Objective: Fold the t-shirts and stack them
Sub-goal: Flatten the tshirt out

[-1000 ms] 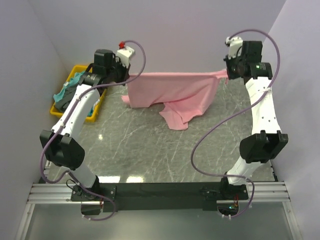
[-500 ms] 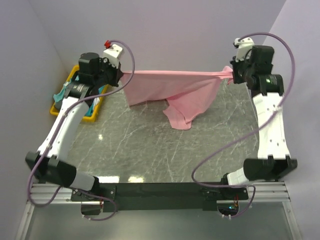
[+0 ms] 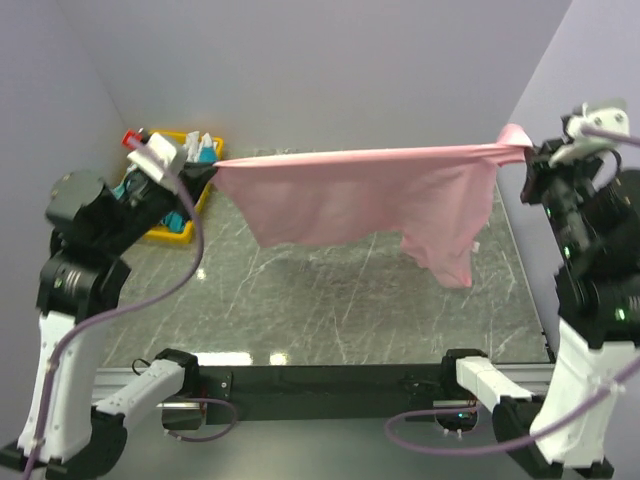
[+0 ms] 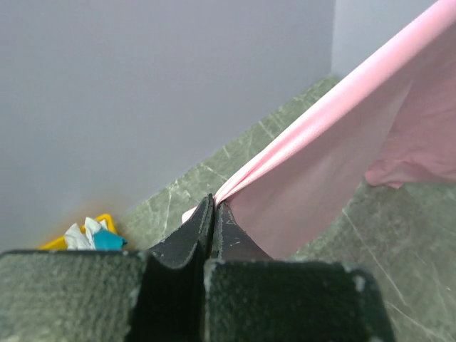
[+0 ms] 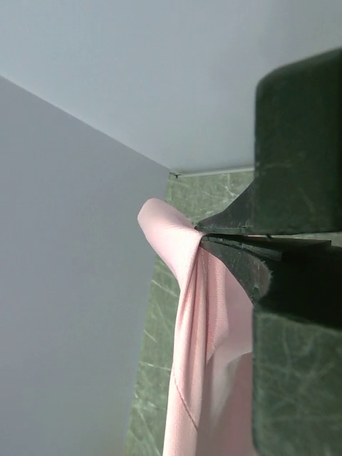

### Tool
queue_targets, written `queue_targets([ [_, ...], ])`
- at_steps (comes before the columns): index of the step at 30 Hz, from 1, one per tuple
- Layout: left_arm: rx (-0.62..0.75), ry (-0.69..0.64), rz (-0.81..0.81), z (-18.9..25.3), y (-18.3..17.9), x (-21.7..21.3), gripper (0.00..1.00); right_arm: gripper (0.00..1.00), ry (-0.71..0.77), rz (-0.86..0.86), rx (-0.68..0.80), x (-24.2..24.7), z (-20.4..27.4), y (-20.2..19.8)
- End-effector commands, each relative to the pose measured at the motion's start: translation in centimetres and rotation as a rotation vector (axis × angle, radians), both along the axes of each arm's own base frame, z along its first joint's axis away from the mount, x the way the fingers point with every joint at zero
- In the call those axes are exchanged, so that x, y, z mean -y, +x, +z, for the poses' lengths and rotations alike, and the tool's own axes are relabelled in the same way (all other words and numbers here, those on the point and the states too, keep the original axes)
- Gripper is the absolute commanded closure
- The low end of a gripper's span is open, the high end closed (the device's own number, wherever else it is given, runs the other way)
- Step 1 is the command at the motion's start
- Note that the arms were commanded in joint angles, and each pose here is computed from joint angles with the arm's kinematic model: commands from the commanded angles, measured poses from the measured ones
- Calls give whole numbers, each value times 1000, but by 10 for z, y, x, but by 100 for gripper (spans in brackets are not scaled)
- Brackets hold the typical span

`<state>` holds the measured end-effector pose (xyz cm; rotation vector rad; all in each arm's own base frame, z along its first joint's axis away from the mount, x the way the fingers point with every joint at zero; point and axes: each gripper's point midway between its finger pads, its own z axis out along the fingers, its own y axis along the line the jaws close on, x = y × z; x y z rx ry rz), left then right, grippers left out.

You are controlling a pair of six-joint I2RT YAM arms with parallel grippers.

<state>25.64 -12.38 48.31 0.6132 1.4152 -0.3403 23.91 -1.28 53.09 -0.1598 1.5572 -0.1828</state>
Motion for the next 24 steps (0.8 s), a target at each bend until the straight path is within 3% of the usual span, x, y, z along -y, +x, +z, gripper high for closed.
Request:
queue_targets([
  [1,4,66,205,-9,-19,-47,99,100,-49,-370,101,64,25,-67],
  [6,-2,64,187,-16,-56,-51,99,100,-98,-431,151,72,30,-113],
  [10,-65,50,181,-29,-46,-47,99,100,-139,-441,126,76,19,-96],
  [16,-186,93,292,-72,20,-54,100,100,-156,-392,10,76,-18,5],
  [24,-395,186,399,-173,126,-52,100,100,-175,-235,-306,51,-153,176],
])
